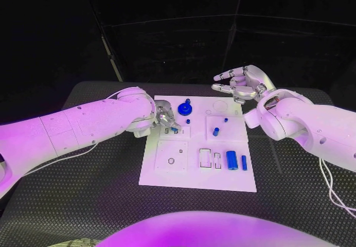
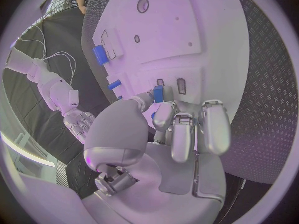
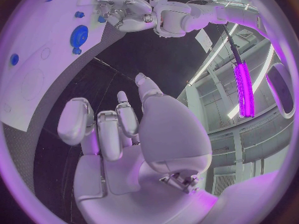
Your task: Assemble the parts on the task board
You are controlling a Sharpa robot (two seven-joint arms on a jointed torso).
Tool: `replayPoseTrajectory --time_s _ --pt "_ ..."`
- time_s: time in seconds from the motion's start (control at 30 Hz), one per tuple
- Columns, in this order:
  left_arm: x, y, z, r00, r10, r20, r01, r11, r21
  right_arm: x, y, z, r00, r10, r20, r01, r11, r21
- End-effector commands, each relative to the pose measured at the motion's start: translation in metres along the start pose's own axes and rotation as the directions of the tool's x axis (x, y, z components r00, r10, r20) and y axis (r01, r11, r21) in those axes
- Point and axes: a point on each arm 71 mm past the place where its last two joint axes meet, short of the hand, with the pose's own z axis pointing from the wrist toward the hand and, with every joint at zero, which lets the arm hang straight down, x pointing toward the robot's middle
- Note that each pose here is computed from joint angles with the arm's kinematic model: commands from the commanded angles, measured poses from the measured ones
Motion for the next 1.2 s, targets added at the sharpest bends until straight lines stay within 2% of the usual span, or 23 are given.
replayPoseTrajectory --time_s 0.03,0.73,1.2 --pt "0.0 0.0001 0.0009 1.0 -0.007 0.001 0.007 1.0 -0.008 0.0004 0.0019 0.0004 1.0 0.0 -0.007 0.0 1.0 -0.008" --pt "0.0092 -0.0036 0.0045 0.996 0.04 -0.077 -0.041 0.999 -0.011 0.0012 0.0019 0.001 1.0 0.001 -0.009 -0.001 1.0 -0.01" --pt "0.0085 -0.0005 0.0044 0.996 0.045 -0.08 -0.047 0.999 -0.018 0.0015 0.0016 0.0015 1.0 0.001 -0.011 -0.001 1.0 -0.009"
